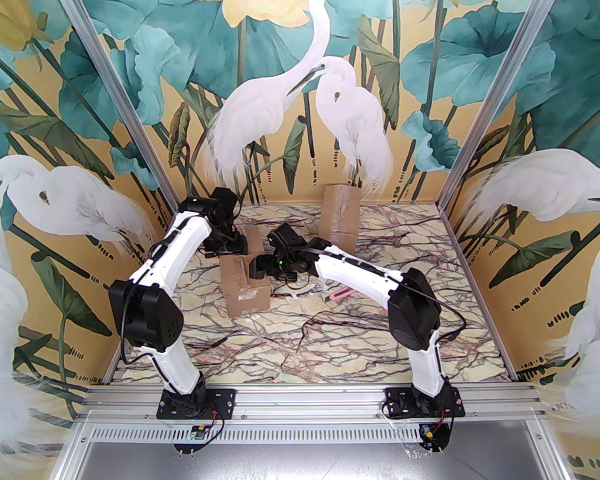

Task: Unpack the express box

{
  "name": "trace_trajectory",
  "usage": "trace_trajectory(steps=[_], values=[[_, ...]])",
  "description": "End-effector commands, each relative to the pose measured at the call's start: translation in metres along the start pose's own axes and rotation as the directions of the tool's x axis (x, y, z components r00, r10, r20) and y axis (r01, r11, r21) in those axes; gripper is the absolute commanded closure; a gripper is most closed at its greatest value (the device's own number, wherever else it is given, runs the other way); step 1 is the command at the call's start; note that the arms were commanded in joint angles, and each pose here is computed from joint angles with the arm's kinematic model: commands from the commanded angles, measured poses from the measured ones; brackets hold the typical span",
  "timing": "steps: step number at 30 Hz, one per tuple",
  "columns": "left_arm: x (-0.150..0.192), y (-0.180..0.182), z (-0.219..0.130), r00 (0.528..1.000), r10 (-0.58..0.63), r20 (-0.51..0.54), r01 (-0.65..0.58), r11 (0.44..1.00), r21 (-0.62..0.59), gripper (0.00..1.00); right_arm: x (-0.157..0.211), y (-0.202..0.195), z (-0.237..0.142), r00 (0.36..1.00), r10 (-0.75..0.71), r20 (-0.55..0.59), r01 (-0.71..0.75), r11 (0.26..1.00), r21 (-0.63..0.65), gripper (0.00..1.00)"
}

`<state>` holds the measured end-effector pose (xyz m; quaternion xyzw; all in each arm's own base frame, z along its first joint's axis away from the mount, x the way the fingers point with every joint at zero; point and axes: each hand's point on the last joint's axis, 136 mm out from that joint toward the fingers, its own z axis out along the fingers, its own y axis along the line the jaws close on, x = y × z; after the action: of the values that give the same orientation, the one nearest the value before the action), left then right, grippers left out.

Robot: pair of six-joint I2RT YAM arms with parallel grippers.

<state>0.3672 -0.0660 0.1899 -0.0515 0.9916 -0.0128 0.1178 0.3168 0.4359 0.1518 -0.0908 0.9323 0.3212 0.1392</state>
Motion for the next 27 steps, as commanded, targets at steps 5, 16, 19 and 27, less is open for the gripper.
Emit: trace_trajectory(steps=[5,16,19,27], values=[[0.004,-0.02,-0.026,0.995,0.045,0.084,-0.061,0.977,0.204,0.45,0.01,-0.06,0.01,0.993,0.112,-0.039,-0.105,0.982,0.159,0.16],[0.003,-0.043,-0.035,0.99,0.088,0.107,-0.119,0.935,0.335,0.53,-0.009,-0.062,-0.004,0.991,0.131,0.019,-0.133,0.983,0.125,0.16],[0.006,-0.047,-0.031,0.991,0.093,0.095,-0.121,0.926,0.358,0.54,-0.028,-0.053,-0.021,0.994,0.067,0.082,-0.077,0.989,0.125,0.15],[0.01,-0.065,-0.025,0.991,0.108,0.079,-0.131,0.898,0.419,0.55,-0.068,-0.043,-0.025,0.989,-0.02,0.147,0.002,0.992,0.126,0.14]])
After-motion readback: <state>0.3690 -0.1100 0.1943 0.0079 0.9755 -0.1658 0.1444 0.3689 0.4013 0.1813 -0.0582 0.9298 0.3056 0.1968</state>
